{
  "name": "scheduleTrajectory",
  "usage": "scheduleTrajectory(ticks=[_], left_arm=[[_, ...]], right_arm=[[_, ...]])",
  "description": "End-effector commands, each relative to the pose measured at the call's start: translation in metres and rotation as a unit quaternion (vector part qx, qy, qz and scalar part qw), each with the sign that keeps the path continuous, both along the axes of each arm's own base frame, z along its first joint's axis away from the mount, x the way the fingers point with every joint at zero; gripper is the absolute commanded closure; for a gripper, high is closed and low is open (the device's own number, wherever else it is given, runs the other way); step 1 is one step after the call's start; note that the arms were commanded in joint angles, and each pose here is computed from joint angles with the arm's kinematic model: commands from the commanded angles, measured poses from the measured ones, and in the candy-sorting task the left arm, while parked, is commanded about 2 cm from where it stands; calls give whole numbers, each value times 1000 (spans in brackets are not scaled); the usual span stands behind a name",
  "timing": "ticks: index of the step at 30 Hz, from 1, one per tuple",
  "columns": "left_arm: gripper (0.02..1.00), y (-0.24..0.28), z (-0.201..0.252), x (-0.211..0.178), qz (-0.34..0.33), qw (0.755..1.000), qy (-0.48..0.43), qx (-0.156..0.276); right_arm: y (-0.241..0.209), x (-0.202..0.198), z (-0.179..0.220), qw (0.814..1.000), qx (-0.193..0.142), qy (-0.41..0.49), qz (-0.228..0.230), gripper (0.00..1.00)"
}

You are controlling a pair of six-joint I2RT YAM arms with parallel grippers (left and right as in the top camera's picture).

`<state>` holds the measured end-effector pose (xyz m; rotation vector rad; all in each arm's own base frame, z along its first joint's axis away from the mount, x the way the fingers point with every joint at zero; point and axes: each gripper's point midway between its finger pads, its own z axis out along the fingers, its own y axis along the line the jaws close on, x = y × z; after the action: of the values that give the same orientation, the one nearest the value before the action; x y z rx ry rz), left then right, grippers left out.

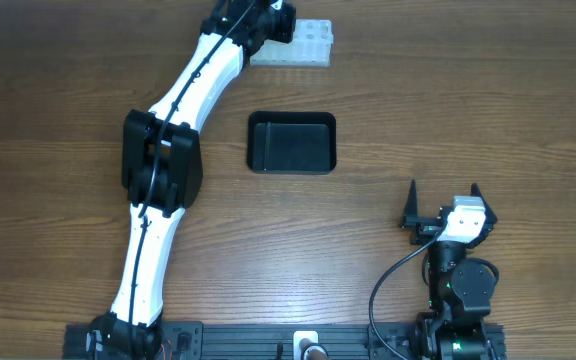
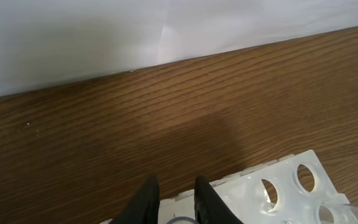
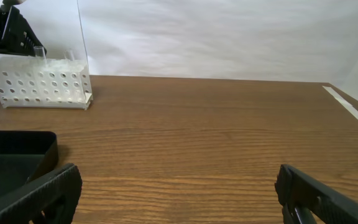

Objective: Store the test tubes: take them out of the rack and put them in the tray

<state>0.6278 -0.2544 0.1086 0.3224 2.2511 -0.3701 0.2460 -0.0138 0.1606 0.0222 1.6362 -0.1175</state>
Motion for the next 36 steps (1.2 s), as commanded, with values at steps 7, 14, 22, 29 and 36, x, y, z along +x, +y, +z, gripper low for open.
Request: scheduleTrajectory(ticks=[7,14,22,29,36], left_arm=[[866,7,77,2,11,998,-64,-9],[875,26,217,-26,25,985,-170,-25],[866,36,292,-93,22,984,-169,-43],[897,46,194,-149,139,988,63,-14],[884,37,104,-193,241,946,210,46]], right_arm=[[-1,0,-1,1000,1,0,-2,9],[-1,0,-1,1000,1,0,-2,9],[-1,0,-1,1000,1,0,-2,7],[-1,0,-1,1000,1,0,-2,9],[-1,0,-1,1000,1,0,-2,7]])
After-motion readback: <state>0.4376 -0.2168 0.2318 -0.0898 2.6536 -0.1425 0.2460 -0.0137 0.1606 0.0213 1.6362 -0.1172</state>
